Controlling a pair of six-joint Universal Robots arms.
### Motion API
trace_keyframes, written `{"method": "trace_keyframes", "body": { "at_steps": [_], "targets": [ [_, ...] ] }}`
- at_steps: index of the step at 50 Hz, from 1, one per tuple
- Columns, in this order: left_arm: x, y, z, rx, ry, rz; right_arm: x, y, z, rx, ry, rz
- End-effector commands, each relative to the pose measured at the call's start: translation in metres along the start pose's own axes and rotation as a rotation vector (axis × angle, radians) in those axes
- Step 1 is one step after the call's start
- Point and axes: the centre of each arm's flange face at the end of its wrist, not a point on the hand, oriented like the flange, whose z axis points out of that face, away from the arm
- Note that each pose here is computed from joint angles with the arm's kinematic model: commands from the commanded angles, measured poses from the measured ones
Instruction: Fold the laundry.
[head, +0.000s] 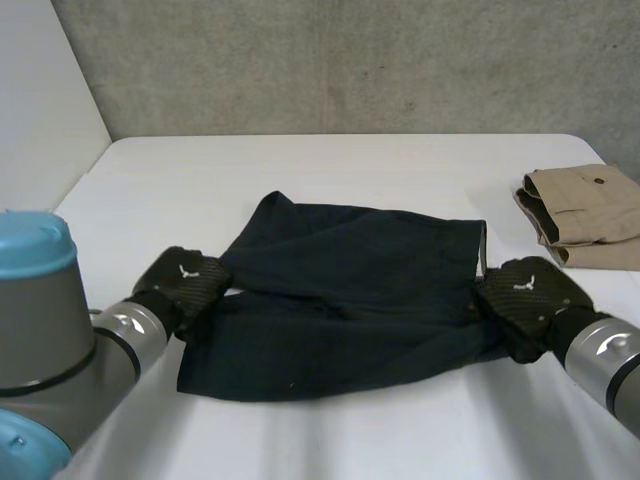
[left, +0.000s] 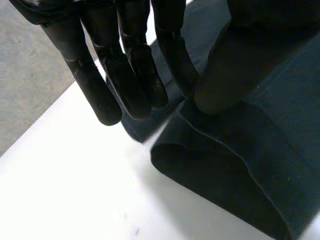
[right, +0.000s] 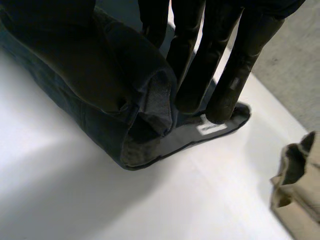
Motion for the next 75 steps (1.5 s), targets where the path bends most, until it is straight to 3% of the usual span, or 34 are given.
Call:
{"method": "trace_keyframes", "body": {
  "at_steps": [1, 10, 23, 30, 37, 49, 66, 75],
  "targets": [
    [-0.014, -0.03, -0.046, 0.026, -0.015, 0.0, 0.014, -0.038, -0.042, 0.04, 0.025, -0.036],
    [-0.019, -0.051, -0.11, 0.074, -0.032, 0.008, 0.018, -0.061, -0.078, 0.046, -0.038, -0.159],
    [-0.009, -0.045, -0.116, 0.042, 0.018, 0.0, 0.033, -0.046, -0.075, -0.063, -0.049, -0.217],
    [-0.003, -0.041, -0.043, 0.06, 0.03, 0.009, 0.042, -0.022, -0.028, -0.126, -0.107, -0.134],
    [-0.001, -0.053, 0.046, 0.151, -0.008, 0.032, 0.055, -0.017, 0.011, -0.077, -0.009, -0.051],
    [-0.006, -0.072, 0.16, 0.379, -0.17, 0.065, 0.046, -0.022, 0.076, -0.007, 0.197, -0.137],
    [0.004, -0.072, 0.217, 0.579, -0.278, 0.104, 0.055, 0.004, 0.161, 0.091, 0.405, -0.224],
    [0.019, -0.08, 0.206, 0.646, -0.285, 0.101, 0.079, -0.022, 0.158, 0.159, 0.512, -0.205]
  ]
}}
